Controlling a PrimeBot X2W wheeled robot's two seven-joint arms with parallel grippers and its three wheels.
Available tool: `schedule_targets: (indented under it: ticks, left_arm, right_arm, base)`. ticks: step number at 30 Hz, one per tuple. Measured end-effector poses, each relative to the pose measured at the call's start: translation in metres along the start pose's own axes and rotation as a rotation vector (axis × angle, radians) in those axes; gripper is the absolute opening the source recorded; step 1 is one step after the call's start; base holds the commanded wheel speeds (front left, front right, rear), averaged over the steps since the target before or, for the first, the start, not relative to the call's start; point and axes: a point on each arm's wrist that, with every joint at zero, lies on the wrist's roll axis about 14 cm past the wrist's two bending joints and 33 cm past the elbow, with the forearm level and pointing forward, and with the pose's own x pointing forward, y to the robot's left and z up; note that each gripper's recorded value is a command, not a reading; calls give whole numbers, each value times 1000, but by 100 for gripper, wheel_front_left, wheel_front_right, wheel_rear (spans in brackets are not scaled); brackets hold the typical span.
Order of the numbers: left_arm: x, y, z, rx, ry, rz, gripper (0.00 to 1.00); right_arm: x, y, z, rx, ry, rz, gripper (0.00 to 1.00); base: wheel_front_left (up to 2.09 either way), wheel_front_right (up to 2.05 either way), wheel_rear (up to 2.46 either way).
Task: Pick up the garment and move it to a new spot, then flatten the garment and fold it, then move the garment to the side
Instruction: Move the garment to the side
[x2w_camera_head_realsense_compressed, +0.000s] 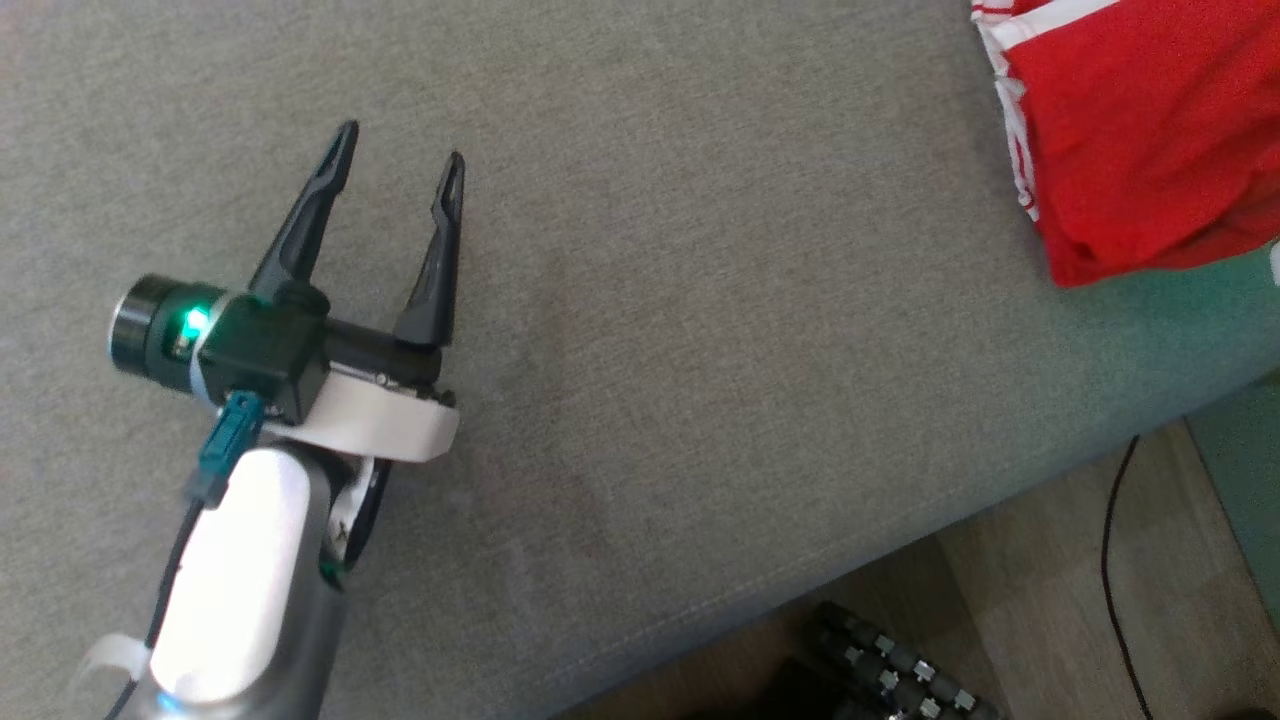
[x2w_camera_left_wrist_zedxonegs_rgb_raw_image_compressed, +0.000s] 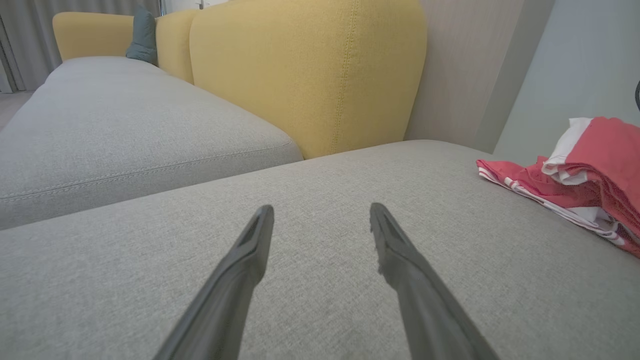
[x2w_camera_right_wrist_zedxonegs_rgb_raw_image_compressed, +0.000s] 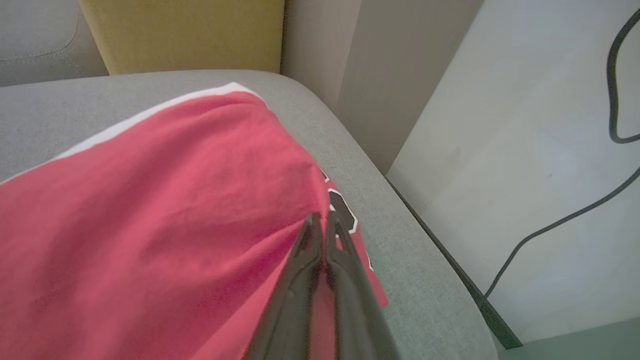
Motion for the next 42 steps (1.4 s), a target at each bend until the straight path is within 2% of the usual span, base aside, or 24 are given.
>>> schedule_targets:
  ticks: [2,3,4,5,11,17,20,21,22,26,33,42]
  left_arm:
    - [2,0,-1,4,-2,-4,100]
    - [3,1,-1,5,-3,-5,100]
    - [3,1,-1,6,-4,-7,100]
    - [3,0,0,6,-6,-14,100]
    - [-1,-1,8,23,-9,-12,100]
    - [-13,1,21,23,-18,28,100]
    - [-31,2,23,19,3,63,100]
    - [-43,5,25,21,14,96,100]
    - [-43,5,25,21,14,96,100]
    - [-68,21,40,36,8,193,100]
    - [-111,47,58,48,1,340,100]
    - [-164,72,81,72,-33,494,100]
  right_arm:
    - [5,1,-1,12,-4,-9,3]
    - [7,1,0,12,-7,-14,36]
    - [10,0,2,17,-17,-20,56]
    - [11,0,3,23,-23,-25,100]
    - [5,-14,-6,55,-19,-76,100]
    - [-16,-3,-21,76,-65,-54,100]
    - [-32,19,-27,90,-105,-3,100]
    - [-41,39,-22,102,-143,42,100]
    - [-41,39,-22,102,-143,42,100]
    - [-66,93,1,124,-253,176,100]
    - [-103,171,28,151,-330,387,100]
    - [-140,214,65,179,-432,526,100]
  base:
    - [0,0,0]
    - [0,0,0]
    - [0,0,0]
    - [0,0,0]
    - [0,0,0]
    - [0,0,0]
    - [0,0,0]
    - [0,0,0]
    - [0,0,0]
    - [0,0,0]
    - [0,0,0]
    - [0,0,0]
